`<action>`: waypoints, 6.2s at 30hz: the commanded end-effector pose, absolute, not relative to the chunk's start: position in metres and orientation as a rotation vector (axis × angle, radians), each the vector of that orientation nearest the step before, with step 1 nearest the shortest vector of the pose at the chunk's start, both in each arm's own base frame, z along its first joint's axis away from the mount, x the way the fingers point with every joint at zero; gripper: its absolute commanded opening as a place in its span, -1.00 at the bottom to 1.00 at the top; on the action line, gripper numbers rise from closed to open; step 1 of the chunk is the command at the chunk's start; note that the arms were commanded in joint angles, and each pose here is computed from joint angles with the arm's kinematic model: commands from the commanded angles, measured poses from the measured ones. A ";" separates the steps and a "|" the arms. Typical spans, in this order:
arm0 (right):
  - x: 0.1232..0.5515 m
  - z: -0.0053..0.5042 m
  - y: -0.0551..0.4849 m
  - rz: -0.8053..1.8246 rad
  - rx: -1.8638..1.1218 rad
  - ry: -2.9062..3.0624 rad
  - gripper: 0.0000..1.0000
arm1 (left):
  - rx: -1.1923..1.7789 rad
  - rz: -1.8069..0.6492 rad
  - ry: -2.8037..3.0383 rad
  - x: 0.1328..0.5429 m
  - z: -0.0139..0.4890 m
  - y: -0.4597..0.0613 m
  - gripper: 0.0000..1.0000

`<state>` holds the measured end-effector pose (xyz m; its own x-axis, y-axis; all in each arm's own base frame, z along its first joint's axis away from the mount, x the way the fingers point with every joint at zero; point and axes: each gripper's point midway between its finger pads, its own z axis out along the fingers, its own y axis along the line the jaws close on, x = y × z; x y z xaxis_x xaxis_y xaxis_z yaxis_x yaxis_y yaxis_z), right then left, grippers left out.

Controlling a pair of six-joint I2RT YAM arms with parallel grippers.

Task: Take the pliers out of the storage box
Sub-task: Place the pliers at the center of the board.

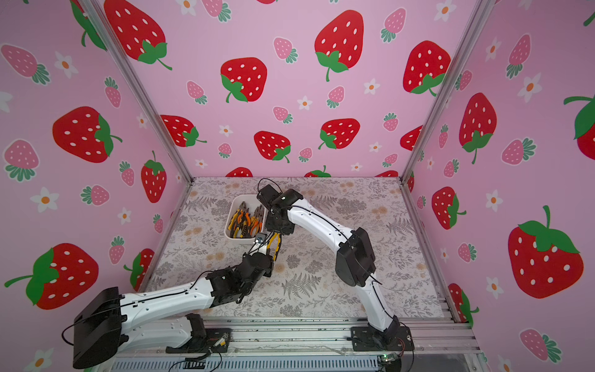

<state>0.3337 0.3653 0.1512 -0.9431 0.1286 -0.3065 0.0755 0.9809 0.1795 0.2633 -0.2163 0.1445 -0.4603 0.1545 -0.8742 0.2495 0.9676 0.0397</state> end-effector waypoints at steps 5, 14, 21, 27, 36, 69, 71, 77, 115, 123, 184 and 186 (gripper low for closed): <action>0.333 0.146 0.360 0.176 0.129 2.799 -0.26 | 0.208 -0.198 1.949 0.269 0.182 -0.224 -1.00; 0.335 0.139 0.363 0.149 0.058 2.823 -0.20 | 0.200 -0.213 1.925 0.267 0.187 -0.221 -1.00; 0.337 0.133 0.358 0.144 0.041 2.846 -0.14 | 0.200 -0.208 1.925 0.266 0.186 -0.218 -1.00; 0.336 0.129 0.353 0.175 0.043 2.877 -0.09 | 0.200 -0.202 1.928 0.265 0.185 -0.217 -1.00; 0.336 0.132 0.350 0.214 0.053 2.865 -0.81 | 0.208 -0.201 1.934 0.267 0.183 -0.221 -1.00; 0.380 0.241 0.282 0.278 -0.021 2.559 -1.00 | 0.259 -0.225 1.985 0.261 0.184 -0.228 -0.16; 0.381 0.235 0.277 0.263 -0.018 2.566 -1.00 | 0.247 -0.229 1.972 0.259 0.190 -0.223 -0.16; 0.387 0.216 0.270 0.246 -0.043 2.614 -1.00 | 0.227 -0.210 1.960 0.254 0.197 -0.208 -0.16; 0.478 0.163 0.012 -0.334 -0.017 2.839 -1.00 | 0.313 -0.277 2.019 0.257 0.174 -0.226 -0.24; 0.505 0.129 -0.005 -0.241 0.086 2.865 -1.00 | 0.323 -0.311 2.038 0.259 0.168 -0.231 -0.26; 0.591 0.046 0.035 0.052 0.015 2.764 -0.65 | 0.336 -0.405 2.116 0.278 0.150 -0.251 -0.30; 0.591 0.047 0.036 0.051 0.013 2.761 -0.63 | 0.337 -0.402 2.116 0.278 0.150 -0.250 -0.30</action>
<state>0.5818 0.0297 0.0390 -0.9422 0.0320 -0.3335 0.0255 0.9994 0.0237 0.2701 -0.2427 0.1314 -0.5624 0.1127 -0.8192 0.3808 0.9147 -0.1356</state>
